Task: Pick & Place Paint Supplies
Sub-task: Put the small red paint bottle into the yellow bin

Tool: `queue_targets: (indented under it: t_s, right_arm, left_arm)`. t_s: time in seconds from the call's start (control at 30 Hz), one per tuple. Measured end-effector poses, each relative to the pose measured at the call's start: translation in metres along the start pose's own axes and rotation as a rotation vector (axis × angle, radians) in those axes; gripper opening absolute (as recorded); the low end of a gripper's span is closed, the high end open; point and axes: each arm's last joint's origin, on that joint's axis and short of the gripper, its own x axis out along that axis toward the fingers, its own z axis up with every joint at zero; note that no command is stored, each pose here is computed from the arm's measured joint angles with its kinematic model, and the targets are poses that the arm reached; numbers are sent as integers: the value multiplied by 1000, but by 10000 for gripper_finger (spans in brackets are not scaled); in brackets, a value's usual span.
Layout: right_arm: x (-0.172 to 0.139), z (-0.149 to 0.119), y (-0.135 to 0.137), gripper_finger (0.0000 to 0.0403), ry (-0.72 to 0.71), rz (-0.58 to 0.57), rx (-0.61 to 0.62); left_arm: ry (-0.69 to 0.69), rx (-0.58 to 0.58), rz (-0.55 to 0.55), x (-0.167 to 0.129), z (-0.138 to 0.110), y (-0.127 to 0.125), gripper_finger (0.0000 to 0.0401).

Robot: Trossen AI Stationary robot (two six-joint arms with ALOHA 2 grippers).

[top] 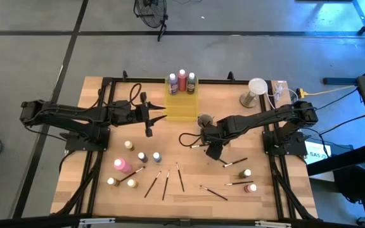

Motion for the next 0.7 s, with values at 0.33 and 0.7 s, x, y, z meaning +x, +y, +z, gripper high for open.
queue_targets:
  t_s: [0.33,0.7]
  right_arm:
    - [7,-3,-1,139,6,-5,-1]
    - [7,-4,-1,123,33,14,-1]
  left_arm:
    - [0,-2,-1,0,0,0,141]
    - [0,-2,-1,0,0,0,141]
